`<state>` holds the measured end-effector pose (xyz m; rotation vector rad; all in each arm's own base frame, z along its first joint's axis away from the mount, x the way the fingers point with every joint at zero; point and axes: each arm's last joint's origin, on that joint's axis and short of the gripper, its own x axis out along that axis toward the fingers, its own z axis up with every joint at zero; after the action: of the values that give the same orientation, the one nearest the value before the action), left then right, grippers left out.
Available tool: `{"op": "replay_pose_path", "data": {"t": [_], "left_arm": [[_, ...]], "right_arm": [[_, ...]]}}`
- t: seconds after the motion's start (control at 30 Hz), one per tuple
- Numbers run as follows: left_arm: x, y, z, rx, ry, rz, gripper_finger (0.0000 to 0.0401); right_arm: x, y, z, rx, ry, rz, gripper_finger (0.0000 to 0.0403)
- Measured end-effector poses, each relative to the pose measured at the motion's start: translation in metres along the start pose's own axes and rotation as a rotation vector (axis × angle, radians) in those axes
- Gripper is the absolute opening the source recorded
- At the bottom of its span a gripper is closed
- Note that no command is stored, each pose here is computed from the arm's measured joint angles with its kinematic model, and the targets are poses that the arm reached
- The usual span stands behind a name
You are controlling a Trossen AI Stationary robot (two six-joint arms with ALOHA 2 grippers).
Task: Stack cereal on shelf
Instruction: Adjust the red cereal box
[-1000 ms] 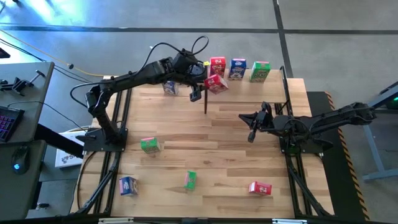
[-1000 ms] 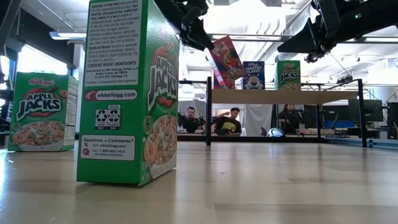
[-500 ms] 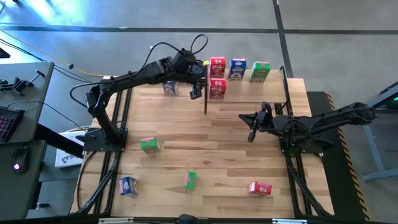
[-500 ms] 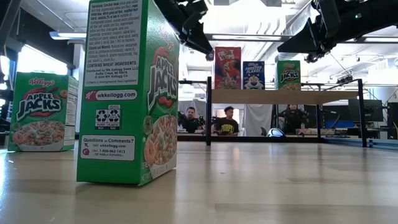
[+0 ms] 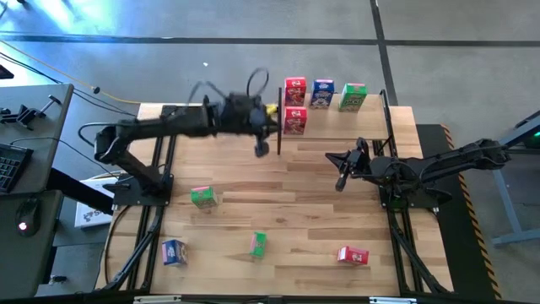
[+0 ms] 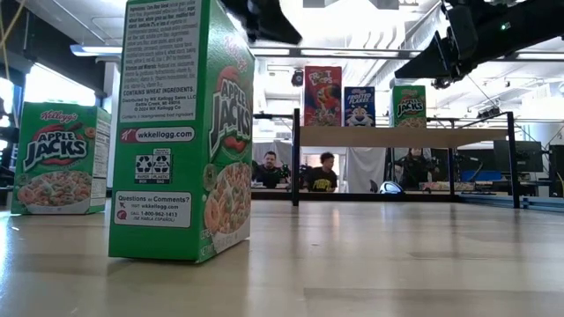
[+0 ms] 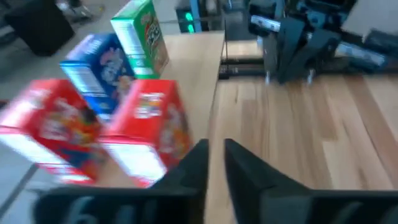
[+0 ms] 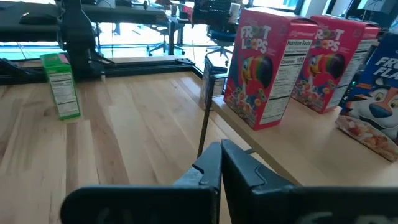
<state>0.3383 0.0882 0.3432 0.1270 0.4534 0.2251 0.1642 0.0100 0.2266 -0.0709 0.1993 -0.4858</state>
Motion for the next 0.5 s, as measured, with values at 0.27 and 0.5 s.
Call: {"op": "replay_pose_path", "data": {"t": [0.27,0.5], "left_arm": [[0.051,-0.029,-0.045,-0.170,-0.198,0.147,0.0006],[0.087,-0.034,-0.051,-0.125,-0.190,0.173,0.0001]], "right_arm": [[0.000,0.000,0.000,0.001,0.000,0.000,0.0001],[0.000,0.000,0.001,0.008,-0.007,0.001,0.0000]]}}
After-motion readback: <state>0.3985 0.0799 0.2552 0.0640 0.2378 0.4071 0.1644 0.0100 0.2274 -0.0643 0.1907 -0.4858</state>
